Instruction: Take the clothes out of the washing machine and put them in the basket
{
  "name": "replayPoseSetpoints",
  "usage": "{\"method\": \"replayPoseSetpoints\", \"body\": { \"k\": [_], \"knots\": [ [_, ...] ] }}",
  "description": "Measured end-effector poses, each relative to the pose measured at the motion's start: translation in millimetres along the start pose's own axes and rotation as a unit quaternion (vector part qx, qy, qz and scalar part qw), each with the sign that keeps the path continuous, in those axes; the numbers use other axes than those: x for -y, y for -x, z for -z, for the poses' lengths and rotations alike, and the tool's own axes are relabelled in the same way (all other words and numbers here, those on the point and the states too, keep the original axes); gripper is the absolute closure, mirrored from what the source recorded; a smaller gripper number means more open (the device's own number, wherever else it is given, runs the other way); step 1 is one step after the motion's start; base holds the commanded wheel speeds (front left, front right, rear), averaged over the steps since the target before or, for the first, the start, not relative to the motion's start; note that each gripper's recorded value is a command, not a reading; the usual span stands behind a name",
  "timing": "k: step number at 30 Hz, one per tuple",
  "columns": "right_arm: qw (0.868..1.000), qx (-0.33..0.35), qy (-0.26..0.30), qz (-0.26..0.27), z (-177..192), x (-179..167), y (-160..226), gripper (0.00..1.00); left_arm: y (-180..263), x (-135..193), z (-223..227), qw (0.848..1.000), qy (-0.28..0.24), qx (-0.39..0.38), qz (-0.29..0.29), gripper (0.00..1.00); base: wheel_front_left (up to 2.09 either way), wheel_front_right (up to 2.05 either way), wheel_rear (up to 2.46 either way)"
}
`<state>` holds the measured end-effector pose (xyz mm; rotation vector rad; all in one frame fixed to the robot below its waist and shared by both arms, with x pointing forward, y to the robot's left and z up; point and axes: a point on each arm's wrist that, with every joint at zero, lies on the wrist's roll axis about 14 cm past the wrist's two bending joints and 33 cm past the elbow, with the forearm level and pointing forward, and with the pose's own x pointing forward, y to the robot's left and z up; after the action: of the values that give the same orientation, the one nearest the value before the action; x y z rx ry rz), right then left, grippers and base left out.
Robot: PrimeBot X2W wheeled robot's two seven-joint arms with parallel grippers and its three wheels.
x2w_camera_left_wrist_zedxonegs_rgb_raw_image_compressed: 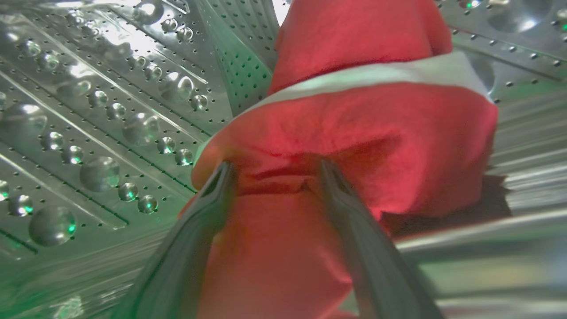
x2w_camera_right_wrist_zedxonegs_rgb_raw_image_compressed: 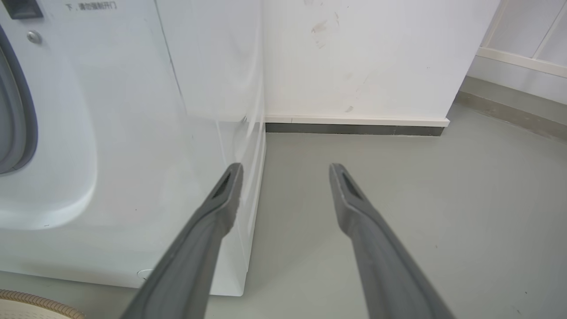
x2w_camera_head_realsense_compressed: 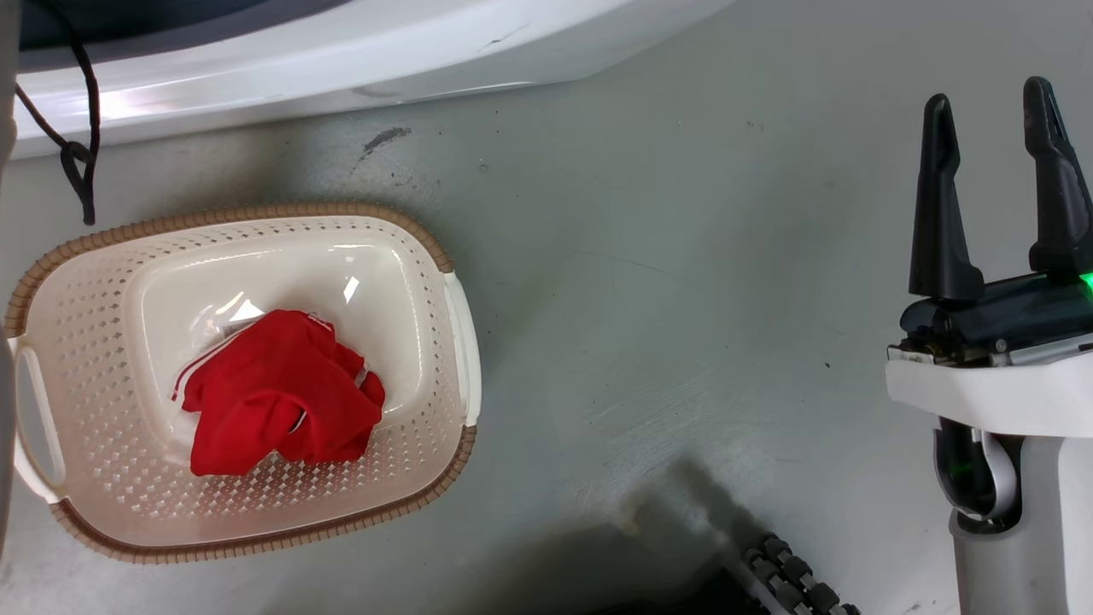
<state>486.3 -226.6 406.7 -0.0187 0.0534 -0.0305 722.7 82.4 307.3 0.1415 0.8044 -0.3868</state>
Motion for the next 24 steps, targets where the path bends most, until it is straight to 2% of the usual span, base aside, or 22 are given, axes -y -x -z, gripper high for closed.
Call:
{"method": "replayPoseSetpoints", "body": {
  "k": [1,2,3,9,16,24],
  "knots": [
    [1.0,0.0,0.001,0.0,0.2,0.5,-0.2,0.0,-0.8,-0.2,0.7,1.0,0.0,-0.002,0.0,0.0,0.0,0.0,0.0],
    [1.0,0.0,0.0,0.001,0.3,1.1,-0.1,0.0,-1.3,-0.2,1.2,1.0,-0.001,-0.004,0.0,0.53,0.0,0.0,0.0],
    [1.0,-0.001,0.0,0.002,0.4,1.6,0.1,0.0,-1.7,-0.3,1.4,1.0,-0.001,-0.005,0.0,1.0,0.0,0.0,0.0],
    [1.0,0.0,0.0,0.006,-1.5,4.5,1.4,0.0,-1.0,0.9,2.0,1.0,0.001,-0.003,0.002,1.0,0.0,0.0,0.0],
    [1.0,0.014,-0.001,0.005,-15.0,3.3,3.0,0.0,15.2,-0.3,-12.8,0.998,0.028,0.048,0.005,1.0,0.0,0.0,0.0],
    [0.999,0.043,-0.002,-0.008,-44.1,-7.9,13.0,0.0,64.3,22.4,-21.1,0.99,0.006,0.141,0.022,1.0,0.0,0.0,0.0]
  ]
}}
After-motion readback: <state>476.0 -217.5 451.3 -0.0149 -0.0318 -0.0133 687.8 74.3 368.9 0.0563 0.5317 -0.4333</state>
